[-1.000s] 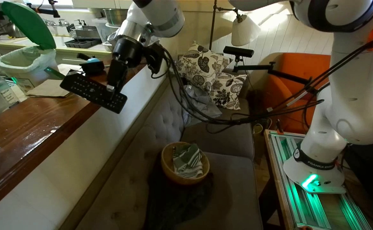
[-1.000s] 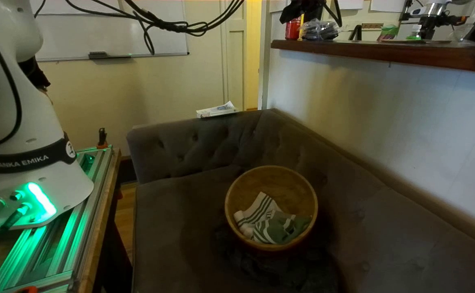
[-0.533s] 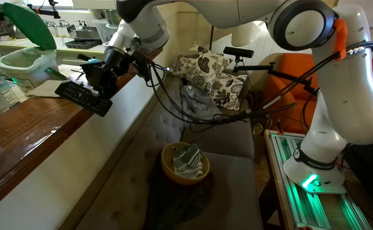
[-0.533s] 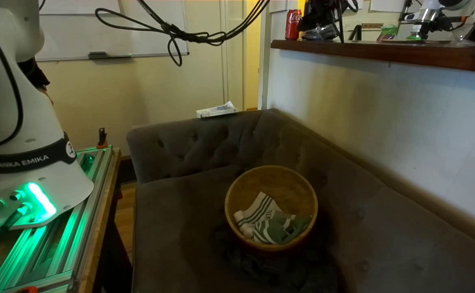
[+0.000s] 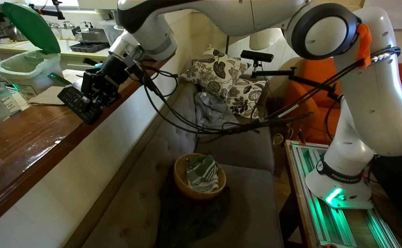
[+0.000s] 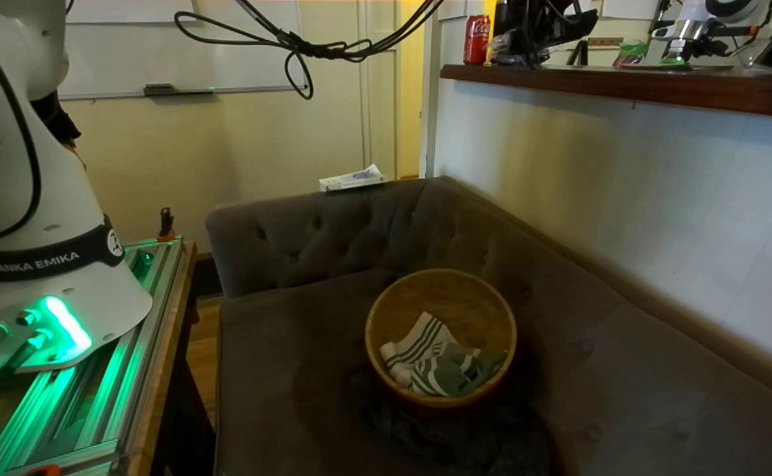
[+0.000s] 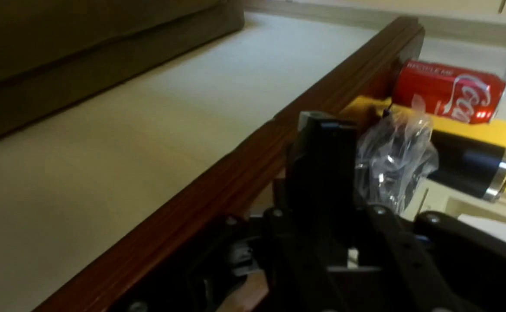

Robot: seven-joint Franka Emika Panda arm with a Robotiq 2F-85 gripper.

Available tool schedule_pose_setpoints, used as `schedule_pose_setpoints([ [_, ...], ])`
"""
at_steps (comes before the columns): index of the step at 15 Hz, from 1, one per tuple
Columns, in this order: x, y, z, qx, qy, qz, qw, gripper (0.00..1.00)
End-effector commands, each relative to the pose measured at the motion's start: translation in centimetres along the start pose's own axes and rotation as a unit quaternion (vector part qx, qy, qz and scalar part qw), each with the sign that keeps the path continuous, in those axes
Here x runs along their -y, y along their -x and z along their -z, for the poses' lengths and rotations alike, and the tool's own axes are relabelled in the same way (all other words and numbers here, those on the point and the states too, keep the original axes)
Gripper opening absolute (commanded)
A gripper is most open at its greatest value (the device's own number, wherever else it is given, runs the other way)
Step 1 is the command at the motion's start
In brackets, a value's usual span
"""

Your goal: Take the remote control out of the bowl and place it on the counter above the sofa.

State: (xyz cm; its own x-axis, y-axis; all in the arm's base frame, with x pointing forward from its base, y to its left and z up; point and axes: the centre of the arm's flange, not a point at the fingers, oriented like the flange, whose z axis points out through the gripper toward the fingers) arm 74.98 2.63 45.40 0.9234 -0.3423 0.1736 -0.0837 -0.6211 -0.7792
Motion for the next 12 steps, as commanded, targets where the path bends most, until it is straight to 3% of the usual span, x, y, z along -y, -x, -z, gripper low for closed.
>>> schedule_pose_setpoints([
  [1, 1.6, -3.2, 1.3, -0.074, 0.032, -0.062, 0.9948, 0.07],
  [5, 1.6, -4.1, 1.8, -0.134, 0.096, -0.123, 0.9786, 0.07],
  [8, 1.4, -3.5, 0.3, -0.114, 0.139, -0.149, 0.9723, 0.07],
  [12, 3.4, -3.7, -1.9, -0.103, 0.132, -0.168, 0.9714, 0.07],
])
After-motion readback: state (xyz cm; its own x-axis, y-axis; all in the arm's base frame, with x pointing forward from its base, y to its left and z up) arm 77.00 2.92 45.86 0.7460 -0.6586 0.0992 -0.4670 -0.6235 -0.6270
